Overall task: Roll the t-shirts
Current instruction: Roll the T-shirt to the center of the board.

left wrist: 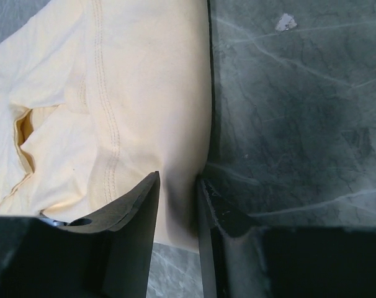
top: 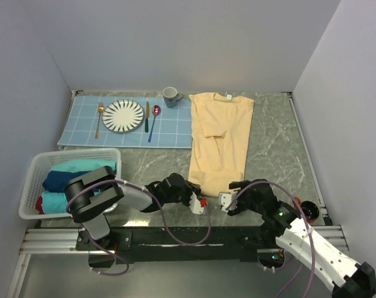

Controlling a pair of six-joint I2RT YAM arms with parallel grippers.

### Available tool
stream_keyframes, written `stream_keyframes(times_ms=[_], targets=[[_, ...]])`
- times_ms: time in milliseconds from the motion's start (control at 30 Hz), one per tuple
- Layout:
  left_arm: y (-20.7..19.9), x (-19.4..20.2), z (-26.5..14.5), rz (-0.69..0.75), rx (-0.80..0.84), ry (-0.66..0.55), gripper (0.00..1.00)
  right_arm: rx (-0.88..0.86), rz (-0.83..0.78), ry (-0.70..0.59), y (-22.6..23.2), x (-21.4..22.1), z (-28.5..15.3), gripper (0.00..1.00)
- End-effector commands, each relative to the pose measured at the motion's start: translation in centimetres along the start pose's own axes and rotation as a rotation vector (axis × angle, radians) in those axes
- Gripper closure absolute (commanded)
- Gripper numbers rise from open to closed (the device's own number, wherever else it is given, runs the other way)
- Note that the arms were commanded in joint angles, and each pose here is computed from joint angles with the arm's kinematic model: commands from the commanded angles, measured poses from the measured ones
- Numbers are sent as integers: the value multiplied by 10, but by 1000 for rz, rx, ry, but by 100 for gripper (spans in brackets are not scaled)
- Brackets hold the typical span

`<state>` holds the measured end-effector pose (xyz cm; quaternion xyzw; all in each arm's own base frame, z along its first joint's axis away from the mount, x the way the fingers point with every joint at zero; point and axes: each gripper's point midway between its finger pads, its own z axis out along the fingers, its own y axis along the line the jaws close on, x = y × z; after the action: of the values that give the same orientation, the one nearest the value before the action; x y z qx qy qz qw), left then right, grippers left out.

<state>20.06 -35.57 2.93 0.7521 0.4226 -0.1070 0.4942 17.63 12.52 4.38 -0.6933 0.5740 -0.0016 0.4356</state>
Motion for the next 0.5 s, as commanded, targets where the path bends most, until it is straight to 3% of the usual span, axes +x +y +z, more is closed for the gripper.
stream_keyframes(times_ms=[0,233,467], targets=[[-19,9,0,-87,80,49,65,-56,69,-25,8,-9,-3,26],[-10,5,5,-174,61,64,67,-229,84,71,22,-2,-4,36],[-19,4,-12,-175,54,34,68,-237,99,104,22,-2,-3,42]])
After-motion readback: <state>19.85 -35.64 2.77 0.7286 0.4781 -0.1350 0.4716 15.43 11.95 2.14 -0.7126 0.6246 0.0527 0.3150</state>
